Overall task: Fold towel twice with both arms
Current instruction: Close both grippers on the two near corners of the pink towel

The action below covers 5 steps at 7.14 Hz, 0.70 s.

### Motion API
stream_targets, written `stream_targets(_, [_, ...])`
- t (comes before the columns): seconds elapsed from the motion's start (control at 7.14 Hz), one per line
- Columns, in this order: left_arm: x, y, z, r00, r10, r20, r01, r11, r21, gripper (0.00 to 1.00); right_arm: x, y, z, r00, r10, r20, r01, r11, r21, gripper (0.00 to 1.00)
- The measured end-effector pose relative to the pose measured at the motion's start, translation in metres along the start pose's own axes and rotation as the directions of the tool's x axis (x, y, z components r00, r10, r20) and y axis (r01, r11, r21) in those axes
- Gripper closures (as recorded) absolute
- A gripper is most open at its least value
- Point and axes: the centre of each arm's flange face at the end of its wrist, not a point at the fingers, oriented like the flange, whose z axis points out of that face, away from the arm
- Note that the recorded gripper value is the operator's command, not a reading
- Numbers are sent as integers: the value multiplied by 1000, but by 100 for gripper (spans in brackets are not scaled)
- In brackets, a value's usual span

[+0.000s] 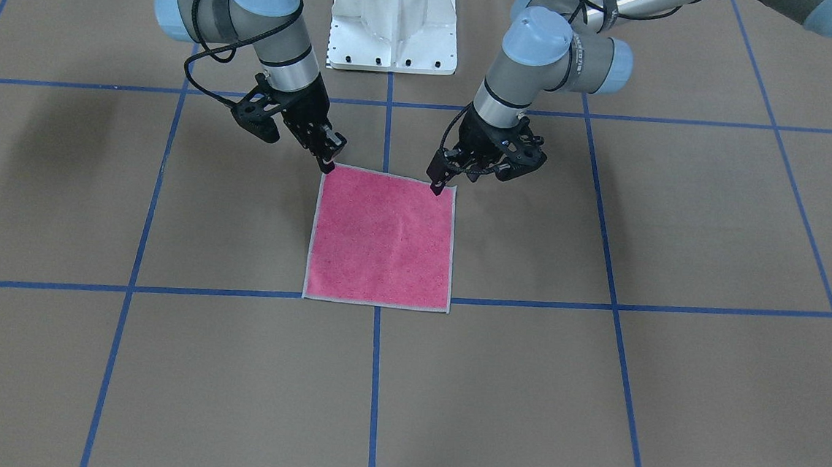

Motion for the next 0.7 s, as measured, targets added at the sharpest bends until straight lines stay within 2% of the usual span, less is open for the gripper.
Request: stream_targets(0.7, [-3, 4, 14, 1000, 4, 12, -4, 1000, -6, 43, 1, 0, 1, 1000, -2, -13, 2, 1000, 4, 100])
